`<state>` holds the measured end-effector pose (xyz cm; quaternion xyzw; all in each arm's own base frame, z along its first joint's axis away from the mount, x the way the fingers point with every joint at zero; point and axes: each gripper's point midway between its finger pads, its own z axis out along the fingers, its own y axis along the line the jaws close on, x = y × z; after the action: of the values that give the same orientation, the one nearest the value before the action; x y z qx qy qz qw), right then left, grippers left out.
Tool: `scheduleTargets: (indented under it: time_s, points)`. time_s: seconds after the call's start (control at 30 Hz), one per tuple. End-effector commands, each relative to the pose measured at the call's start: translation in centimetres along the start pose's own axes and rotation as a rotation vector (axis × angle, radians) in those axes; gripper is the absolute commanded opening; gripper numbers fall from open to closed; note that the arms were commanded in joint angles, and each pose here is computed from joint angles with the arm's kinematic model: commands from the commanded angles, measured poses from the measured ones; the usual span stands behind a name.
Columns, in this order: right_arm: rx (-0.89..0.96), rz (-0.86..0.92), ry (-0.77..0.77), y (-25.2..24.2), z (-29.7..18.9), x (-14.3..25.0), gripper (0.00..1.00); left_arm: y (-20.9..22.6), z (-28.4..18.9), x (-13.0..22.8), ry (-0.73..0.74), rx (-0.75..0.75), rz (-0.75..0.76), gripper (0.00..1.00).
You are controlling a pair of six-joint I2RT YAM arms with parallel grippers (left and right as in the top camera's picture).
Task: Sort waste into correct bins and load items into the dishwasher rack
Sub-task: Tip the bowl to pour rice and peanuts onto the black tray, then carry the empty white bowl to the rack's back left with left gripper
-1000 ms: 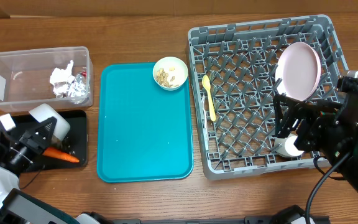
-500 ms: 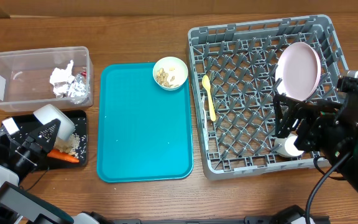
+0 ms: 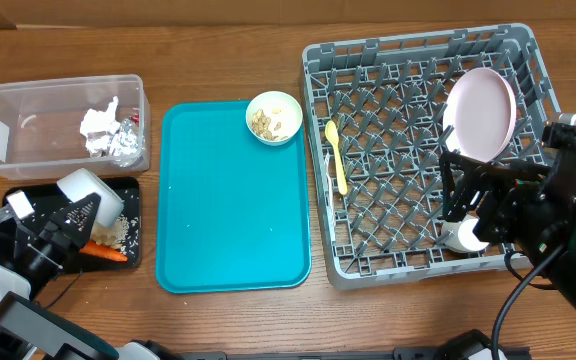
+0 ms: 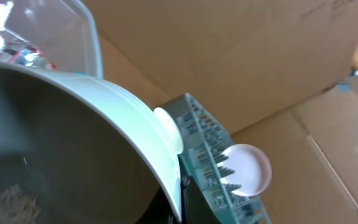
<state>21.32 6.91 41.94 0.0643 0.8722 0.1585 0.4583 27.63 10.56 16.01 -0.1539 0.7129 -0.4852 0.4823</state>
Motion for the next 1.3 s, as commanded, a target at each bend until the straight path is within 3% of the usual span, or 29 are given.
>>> scheduleTargets:
  time_s: [0.0,0.13,0.2,0.3,0.37,0.63,0.83,0.97,1.27]
  points:
    - [0.004,0.005,-0.024,-0.2,-0.5,-0.4,1.0,0.0,0.0,0.4,0.004,-0.002,0.029,0.04]
    - [0.004,0.005,-0.024,-0.2,-0.5,-0.4,1.0,-0.4,0.0,0.3,-0.004,0.018,0.07,0.04]
    - [0.004,0.005,-0.024,-0.2,-0.5,-0.4,1.0,1.1,0.1,0.9,0.039,-0.06,0.131,0.04]
    - [0.004,0.005,-0.024,-0.2,-0.5,-0.4,1.0,1.7,0.2,1.3,0.062,-0.096,0.055,0.04]
    - [0.004,0.005,-0.024,-0.2,-0.5,-0.4,1.0,2.1,0.4,1.6,0.088,-0.12,0.097,0.04]
    - [0.004,0.005,-0.024,-0.2,-0.5,-0.4,1.0,-0.6,1.8,1.3,0.073,0.027,0.062,0.04]
    - [0.004,0.005,-0.024,-0.2,-0.5,-0.4,1.0,-2.9,4.6,2.5,0.199,0.054,0.131,0.04]
    - [0.004,0.005,-0.024,-0.2,-0.5,-0.4,1.0,-4.7,6.3,2.9,0.29,0.001,0.23,0.04]
    - [0.004,0.005,-0.024,-0.2,-0.5,-0.4,1.0,-4.5,4.7,1.3,0.25,-0.134,0.277,0.04]
